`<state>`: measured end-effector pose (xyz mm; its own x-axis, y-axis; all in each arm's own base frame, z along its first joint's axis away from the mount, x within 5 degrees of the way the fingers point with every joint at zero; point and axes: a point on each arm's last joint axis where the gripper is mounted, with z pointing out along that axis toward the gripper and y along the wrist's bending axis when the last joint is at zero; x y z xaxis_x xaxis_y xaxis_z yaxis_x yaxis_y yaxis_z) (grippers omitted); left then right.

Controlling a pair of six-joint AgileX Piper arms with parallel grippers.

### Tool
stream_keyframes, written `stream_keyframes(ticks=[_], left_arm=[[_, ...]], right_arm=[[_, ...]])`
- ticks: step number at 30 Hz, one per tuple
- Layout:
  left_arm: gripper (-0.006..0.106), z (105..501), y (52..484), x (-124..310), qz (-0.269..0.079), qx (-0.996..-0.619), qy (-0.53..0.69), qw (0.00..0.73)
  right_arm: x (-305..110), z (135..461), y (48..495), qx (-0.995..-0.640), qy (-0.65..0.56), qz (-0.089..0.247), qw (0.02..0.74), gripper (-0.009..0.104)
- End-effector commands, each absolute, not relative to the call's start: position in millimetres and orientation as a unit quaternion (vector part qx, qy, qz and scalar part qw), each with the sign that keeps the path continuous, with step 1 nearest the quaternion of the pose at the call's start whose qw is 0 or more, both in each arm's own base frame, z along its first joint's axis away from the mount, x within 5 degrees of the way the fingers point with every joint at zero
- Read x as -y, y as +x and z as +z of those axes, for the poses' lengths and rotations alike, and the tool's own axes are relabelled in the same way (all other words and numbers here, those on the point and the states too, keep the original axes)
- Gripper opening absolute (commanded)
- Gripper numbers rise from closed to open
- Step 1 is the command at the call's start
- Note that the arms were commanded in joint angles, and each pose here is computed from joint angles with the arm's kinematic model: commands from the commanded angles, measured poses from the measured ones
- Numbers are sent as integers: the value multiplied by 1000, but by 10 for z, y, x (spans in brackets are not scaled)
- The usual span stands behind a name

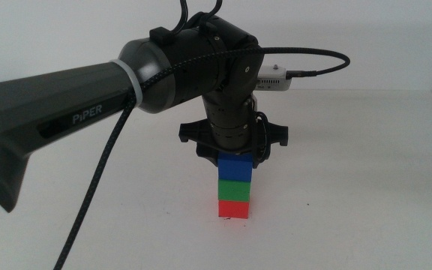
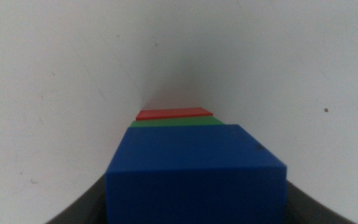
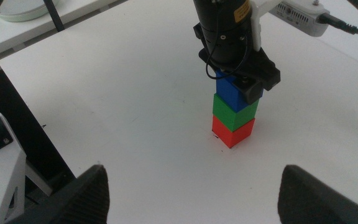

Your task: Stack red cubes first, then green, then blue cubes in a specific spot.

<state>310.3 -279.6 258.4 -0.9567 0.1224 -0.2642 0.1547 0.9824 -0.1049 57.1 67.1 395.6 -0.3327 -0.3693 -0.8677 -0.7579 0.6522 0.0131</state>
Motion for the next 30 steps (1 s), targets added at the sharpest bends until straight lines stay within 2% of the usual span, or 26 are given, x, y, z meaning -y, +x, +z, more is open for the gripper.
stream_keyframes(ticks=[1, 2, 4, 6, 8, 12, 19, 22, 28, 30], left_arm=[[43, 2578, 3110, 2791, -59, -988, 69, 128], [56, 2578, 3112, 2784, -55, -988, 70, 128], [71, 2579, 3119, 2777, -51, -987, 72, 132], [85, 2579, 3123, 2772, -47, -987, 76, 135], [94, 2580, 3124, 2771, -47, -987, 77, 135], [94, 2625, 3110, 2753, -46, -986, 78, 138], [94, 3287, 2878, 2509, -71, -976, 82, 191], [94, 3709, 2692, 2261, -67, -966, 80, 238], [94, 4641, 2132, 1585, -95, -915, 63, 388], [94, 4825, 1988, 1379, -72, -895, 83, 432]], right_arm=[[-667, 3952, 575, -784, -361, 210, 459, 84], [-667, 3952, 575, -784, -361, 210, 459, 84], [-667, 3952, 575, -784, -361, 210, 459, 84], [-667, 3952, 575, -784, -361, 210, 459, 84], [-667, 3952, 575, -784, -361, 210, 459, 84], [-667, 3952, 575, -784, -361, 210, 459, 84], [-667, 3952, 575, -784, -361, 210, 459, 84], [-667, 3952, 575, -784, -361, 210, 459, 84], [-667, 3952, 575, -784, -361, 210, 459, 84], [-667, 3952, 575, -784, -361, 210, 459, 84]])
